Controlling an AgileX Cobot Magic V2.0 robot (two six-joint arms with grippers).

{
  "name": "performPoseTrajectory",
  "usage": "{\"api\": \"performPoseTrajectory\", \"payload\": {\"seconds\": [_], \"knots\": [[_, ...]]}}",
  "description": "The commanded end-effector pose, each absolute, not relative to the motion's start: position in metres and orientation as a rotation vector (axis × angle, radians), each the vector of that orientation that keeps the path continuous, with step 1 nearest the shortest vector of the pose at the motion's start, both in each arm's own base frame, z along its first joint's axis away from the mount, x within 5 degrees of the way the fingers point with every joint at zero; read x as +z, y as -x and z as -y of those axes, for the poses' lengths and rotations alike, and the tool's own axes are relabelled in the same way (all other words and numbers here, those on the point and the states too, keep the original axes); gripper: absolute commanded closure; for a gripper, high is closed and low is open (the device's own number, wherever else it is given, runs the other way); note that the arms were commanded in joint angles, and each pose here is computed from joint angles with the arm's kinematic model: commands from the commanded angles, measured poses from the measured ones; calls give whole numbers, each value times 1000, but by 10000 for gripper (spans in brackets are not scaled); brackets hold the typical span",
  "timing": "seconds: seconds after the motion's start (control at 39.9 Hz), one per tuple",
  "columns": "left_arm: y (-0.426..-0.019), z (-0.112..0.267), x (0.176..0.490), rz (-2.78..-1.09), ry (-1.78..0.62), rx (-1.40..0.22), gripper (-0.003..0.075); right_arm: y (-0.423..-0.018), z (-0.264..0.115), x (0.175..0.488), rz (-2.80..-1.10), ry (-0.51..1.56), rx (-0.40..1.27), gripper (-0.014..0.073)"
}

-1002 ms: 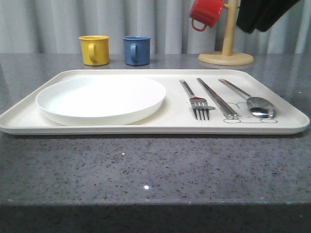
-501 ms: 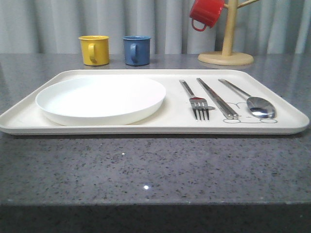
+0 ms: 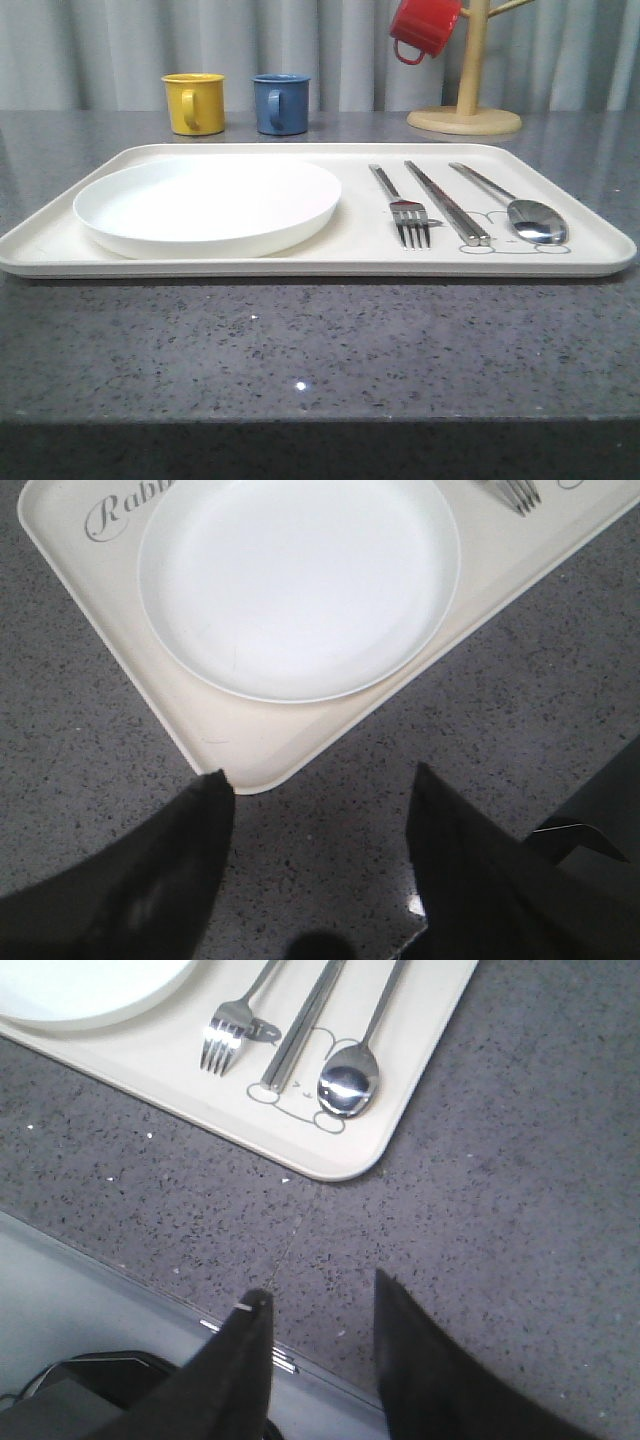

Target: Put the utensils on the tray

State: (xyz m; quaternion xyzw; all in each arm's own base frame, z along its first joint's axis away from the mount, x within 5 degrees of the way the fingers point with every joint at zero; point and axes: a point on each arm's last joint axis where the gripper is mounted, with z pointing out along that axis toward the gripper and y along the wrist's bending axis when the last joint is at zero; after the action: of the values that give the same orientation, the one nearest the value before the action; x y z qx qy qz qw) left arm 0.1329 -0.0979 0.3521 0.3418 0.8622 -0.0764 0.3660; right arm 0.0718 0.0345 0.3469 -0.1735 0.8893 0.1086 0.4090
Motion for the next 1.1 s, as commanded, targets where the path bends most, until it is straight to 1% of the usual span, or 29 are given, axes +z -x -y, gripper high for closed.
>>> {"api": "performPoseTrajectory", "payload": {"seconds": [0.0, 0.13, 0.15, 0.2, 0.25, 0.28, 0.3, 0.4, 0.43, 0.45, 0.9, 1.08], "knots": [[-134, 100, 366, -2089, -928, -178, 332, -72, -33, 357, -2130, 430, 271, 309], [-134, 101, 367, -2066, -938, -182, 332, -72, -33, 354, -2140, 432, 269, 325], [-134, 101, 367, -2067, -938, -183, 335, -72, -33, 353, -2142, 432, 269, 337], [-134, 101, 367, -2067, -938, -183, 370, -72, -33, 351, -2148, 433, 268, 393], [-134, 101, 367, -2067, -938, -183, 437, -72, -34, 350, -2152, 434, 267, 448], [-134, 101, 367, -2067, -938, -183, 473, -73, -34, 349, -2155, 435, 266, 489], [-134, 101, 367, -2067, -938, -183, 524, -73, -34, 348, -2156, 435, 266, 521], [-134, 101, 367, -2067, -938, -183, 687, -73, -34, 348, -2154, 434, 266, 653], [-134, 101, 367, -2067, -938, -183, 720, -73, -34, 348, -2151, 434, 267, 673], [-134, 101, 367, -2067, -938, -183, 736, -73, -34, 349, -2150, 434, 267, 664], [-134, 101, 367, -2067, -938, -183, 739, -73, -34, 349, -2146, 433, 269, 664], [-130, 100, 363, -2037, -948, -192, 739, -73, -34, 349, -2146, 433, 269, 664]]}}
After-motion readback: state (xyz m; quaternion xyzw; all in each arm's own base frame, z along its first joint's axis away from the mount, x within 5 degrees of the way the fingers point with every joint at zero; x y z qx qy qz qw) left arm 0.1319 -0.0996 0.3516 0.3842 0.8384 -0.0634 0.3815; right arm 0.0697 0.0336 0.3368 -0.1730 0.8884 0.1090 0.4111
